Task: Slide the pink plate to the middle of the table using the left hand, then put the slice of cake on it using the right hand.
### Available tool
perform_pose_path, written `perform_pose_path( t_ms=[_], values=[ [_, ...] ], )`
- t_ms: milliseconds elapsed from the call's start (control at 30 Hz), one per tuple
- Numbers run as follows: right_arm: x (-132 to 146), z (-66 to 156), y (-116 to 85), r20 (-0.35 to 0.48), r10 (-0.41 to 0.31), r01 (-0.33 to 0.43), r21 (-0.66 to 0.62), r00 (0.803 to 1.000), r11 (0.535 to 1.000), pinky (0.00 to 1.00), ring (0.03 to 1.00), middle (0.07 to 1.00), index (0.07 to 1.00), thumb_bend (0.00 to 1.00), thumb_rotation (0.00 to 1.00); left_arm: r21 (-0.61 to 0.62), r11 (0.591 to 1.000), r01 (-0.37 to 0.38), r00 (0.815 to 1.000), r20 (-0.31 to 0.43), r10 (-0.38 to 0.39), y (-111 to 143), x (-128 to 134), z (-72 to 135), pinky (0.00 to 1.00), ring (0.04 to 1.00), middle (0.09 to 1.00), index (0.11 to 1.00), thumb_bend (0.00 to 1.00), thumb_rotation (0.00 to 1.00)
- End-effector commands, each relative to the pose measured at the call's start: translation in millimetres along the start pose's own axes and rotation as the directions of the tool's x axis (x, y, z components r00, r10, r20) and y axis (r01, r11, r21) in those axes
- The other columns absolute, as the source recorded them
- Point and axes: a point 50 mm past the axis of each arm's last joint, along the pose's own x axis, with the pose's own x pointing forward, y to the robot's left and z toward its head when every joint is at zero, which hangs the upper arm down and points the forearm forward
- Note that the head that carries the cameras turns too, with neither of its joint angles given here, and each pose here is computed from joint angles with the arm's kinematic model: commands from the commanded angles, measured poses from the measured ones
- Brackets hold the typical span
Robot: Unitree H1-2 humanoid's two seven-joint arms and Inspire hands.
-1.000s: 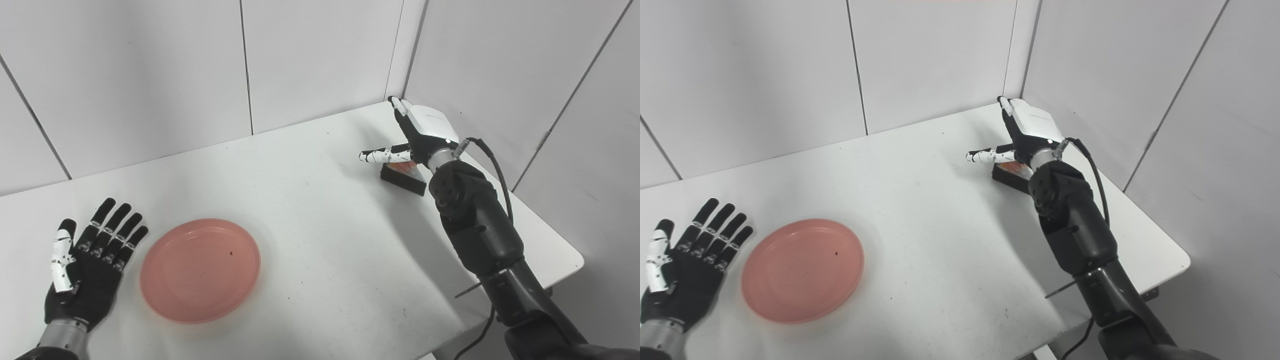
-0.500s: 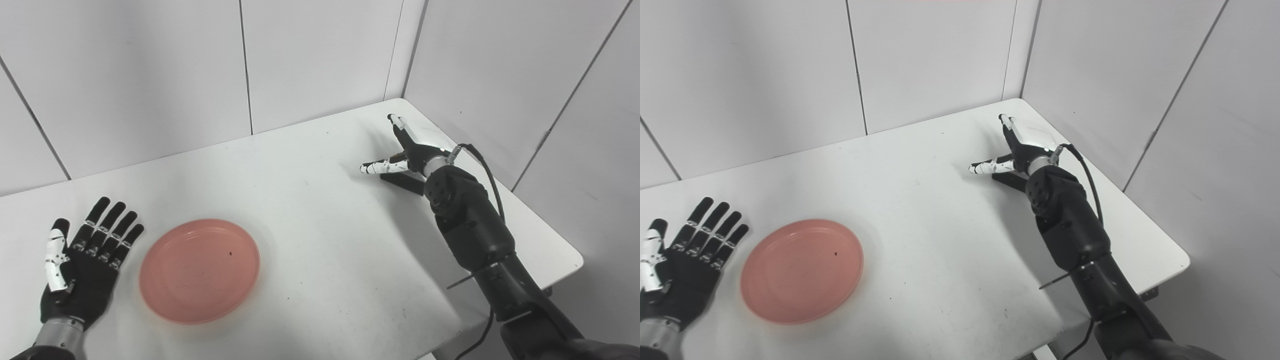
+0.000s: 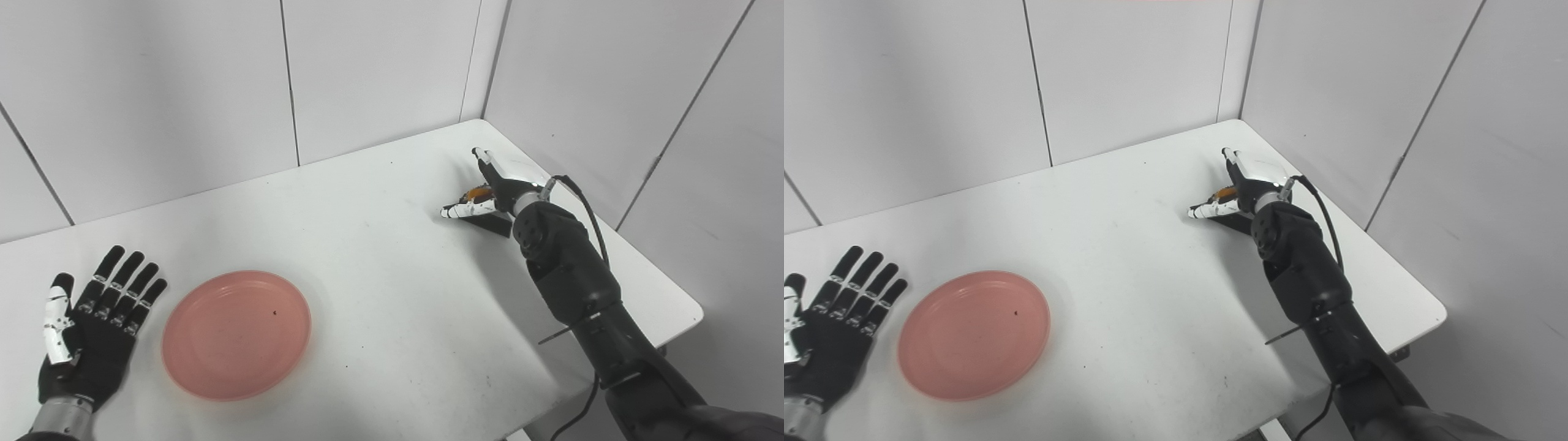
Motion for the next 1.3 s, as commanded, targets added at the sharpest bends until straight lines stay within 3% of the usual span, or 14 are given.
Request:
perform_pose_path(
  t_ms=[0,267,367,600,733,833,1033,1100,1200,1267],
  values=[
    [5.6,2.5,-36.5,0.001,-0.092,0.092,-0.011,0.996,0.996,0.67,0.915,1.0,0.993,0.99,0.59,-0.017,0.993,-0.12,0.982,-0.147,0.116,24.2,-22.4,-27.4,0.87,0.874,0.884,0.865,0.43,1.0],
    [8.1,-5.1,-40.5,-0.022,-0.088,0.087,-0.028,0.996,0.996,0.66,0.91,1.0,0.982,0.98,0.56,0.004,0.994,-0.11,0.984,-0.144,0.109,23.4,-23.6,-25.5,0.87,0.87,0.881,0.862,0.43,1.0],
    [7.6,-6.0,-41.5,-0.022,-0.085,0.085,-0.022,0.996,0.996,0.62,0.873,0.998,0.97,0.96,0.51,0.0,0.993,-0.119,0.982,-0.145,0.117,23.8,-23.4,-25.3,0.87,0.866,0.877,0.858,0.44,1.0],
    [6.7,-4.4,-42.6,-0.014,-0.061,0.061,-0.004,0.998,0.998,0.64,0.862,0.975,0.951,0.92,0.44,-0.001,0.994,-0.108,0.984,-0.144,0.106,22.6,-23.5,-24.7,0.87,0.874,0.886,0.864,0.44,0.99],
    [7.2,-1.8,-41.6,-0.002,-0.037,0.037,-0.017,0.999,0.999,0.72,0.85,0.903,0.889,0.83,0.31,0.015,0.994,-0.104,0.985,-0.14,0.105,21.9,-24.0,-24.3,0.87,0.871,0.881,0.861,0.44,1.0],
    [7.8,-1.2,-40.6,0.002,-0.031,0.031,0.003,1.0,1.0,0.69,0.782,0.835,0.829,0.79,0.17,0.015,0.994,-0.105,0.985,-0.138,0.106,21.3,-24.1,-24.0,0.87,0.87,0.881,0.858,0.45,0.98],
    [10.8,-3.1,-38.6,0.007,-0.031,0.031,0.008,0.999,0.999,0.66,0.722,0.76,0.747,0.77,0.05,0.022,0.994,-0.104,0.985,-0.138,0.106,20.2,-24.2,-22.9,0.88,0.871,0.881,0.861,0.45,0.99],
    [12.3,-3.8,-37.0,0.01,-0.023,0.022,0.029,1.0,0.999,0.46,0.523,0.545,0.68,0.6,0.01,0.024,0.994,-0.103,0.985,-0.138,0.105,19.4,-24.4,-22.3,0.87,0.869,0.878,0.861,0.45,1.0],
    [14.5,-4.5,-35.4,0.011,-0.017,0.017,0.031,1.0,0.999,0.39,0.454,0.469,0.557,0.53,0.0,0.025,0.994,-0.102,0.985,-0.137,0.105,18.9,-24.8,-22.1,0.88,0.872,0.881,0.866,0.45,1.0],
    [14.8,-4.3,-34.4,0.009,-0.02,0.02,0.048,1.0,0.999,0.38,0.45,0.461,0.537,0.52,0.0,0.026,0.994,-0.103,0.985,-0.138,0.105,18.4,-24.7,-22.2,0.87,0.871,0.881,0.864,0.45,1.0]
  ],
)
